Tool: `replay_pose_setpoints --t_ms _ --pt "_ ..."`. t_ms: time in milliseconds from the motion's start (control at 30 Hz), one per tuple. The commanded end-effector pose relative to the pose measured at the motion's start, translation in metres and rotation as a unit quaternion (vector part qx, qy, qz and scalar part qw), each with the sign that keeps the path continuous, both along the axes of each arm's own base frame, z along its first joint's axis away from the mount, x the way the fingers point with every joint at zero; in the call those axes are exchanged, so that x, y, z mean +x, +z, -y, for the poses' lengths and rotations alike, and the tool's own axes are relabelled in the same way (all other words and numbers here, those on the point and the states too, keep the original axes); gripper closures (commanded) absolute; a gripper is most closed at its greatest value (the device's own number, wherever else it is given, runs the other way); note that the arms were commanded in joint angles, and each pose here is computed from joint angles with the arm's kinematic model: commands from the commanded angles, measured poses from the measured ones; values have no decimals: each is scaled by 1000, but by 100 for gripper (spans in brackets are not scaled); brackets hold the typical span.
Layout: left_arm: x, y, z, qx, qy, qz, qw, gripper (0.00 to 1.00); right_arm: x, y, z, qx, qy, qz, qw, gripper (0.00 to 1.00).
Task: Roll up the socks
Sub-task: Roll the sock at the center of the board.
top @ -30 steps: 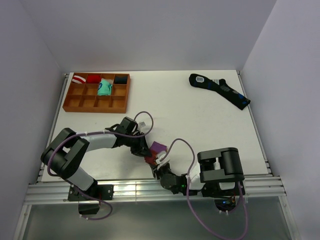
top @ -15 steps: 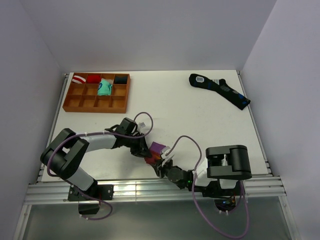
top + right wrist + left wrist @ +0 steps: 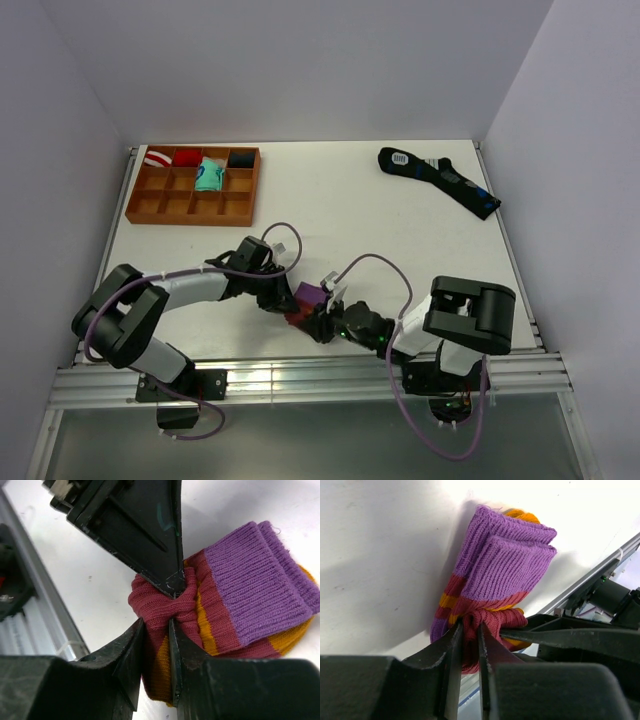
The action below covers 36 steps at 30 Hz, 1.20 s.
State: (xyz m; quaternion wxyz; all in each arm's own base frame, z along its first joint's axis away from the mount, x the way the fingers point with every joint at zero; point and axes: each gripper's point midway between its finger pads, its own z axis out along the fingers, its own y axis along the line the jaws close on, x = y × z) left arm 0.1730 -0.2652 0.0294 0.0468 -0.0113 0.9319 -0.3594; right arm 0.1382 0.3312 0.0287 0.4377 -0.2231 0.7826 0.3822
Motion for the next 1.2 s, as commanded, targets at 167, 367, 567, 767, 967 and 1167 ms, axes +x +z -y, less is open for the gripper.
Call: replay_pose_setpoints --t_ms 167,367,567,767,967,1167 --pt "3 -6 -8 30 10 35 999 70 -32 -39 18 -24 85 -166 982 70" --pt "13 8 -8 28 20 74 997 64 -31 -42 23 -5 88 -249 965 71" --pt "29 18 -10 33 41 129 990 60 -28 -44 29 10 78 -327 942 71" --pt "40 25 -13 13 69 186 980 56 -31 -48 36 3 77 -395 916 72" --pt "35 33 -11 -40 83 230 969 53 -26 -46 47 -8 67 -435 898 72" --pt "25 44 -12 -102 86 268 954 49 -19 -46 54 -20 65 -470 880 72"
